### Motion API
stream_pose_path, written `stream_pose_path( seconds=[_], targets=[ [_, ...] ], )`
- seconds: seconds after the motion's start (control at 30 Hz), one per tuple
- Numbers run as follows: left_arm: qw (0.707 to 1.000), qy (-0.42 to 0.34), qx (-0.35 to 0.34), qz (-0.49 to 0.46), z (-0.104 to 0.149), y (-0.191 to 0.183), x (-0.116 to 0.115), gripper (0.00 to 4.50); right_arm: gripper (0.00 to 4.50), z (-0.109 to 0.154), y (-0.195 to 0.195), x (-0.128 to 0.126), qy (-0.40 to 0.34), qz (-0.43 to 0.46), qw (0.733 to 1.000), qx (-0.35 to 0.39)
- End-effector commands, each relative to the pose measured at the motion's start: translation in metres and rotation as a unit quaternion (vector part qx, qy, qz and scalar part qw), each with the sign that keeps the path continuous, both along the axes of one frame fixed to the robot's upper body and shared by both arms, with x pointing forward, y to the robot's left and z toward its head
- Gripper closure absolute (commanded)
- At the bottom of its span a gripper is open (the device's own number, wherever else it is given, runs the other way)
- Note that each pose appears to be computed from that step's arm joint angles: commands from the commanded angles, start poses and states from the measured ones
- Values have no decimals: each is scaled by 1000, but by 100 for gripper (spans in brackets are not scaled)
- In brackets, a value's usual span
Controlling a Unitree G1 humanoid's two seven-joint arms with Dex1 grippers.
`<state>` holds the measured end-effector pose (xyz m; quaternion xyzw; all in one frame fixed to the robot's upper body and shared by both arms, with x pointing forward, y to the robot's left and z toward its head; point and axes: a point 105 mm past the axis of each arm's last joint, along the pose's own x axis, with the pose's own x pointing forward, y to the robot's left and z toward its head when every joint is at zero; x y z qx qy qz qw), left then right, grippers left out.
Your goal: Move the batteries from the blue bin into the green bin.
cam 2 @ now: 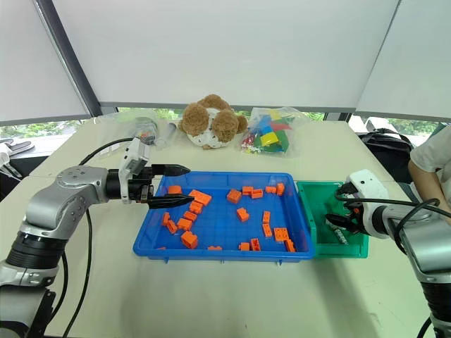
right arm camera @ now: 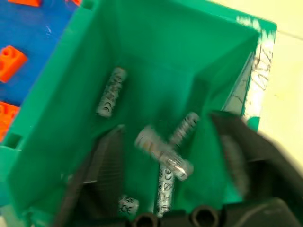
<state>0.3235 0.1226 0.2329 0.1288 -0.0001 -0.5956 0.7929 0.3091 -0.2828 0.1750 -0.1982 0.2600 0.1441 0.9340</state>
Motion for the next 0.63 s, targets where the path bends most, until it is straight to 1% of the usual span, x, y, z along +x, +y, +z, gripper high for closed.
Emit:
stream_pose_path(
  seconds=[0.03,0.2,0.3,0.4,0.5,0.57,0.63],
  targets=[
    [1000,-24,2,-5,13,1,-2,0,7,28,1,-4,-46,18,999,-18],
    [1000,-16,7,-8,13,4,-3,0,7,54,13,-6,-80,80,993,-27],
    [1000,-11,10,-9,15,8,-5,0,7,70,36,-18,-88,169,981,-29],
    [1000,-1,18,-7,15,14,-8,0,7,84,51,-26,-89,220,971,-17],
    [1000,2,23,-3,15,18,-9,0,7,91,61,-31,-86,244,966,0],
    [1000,4,23,1,16,20,-10,0,7,96,74,-37,-88,270,958,36],
    [1000,6,22,3,17,23,-11,0,7,95,81,-40,-83,282,955,43]
  ],
)
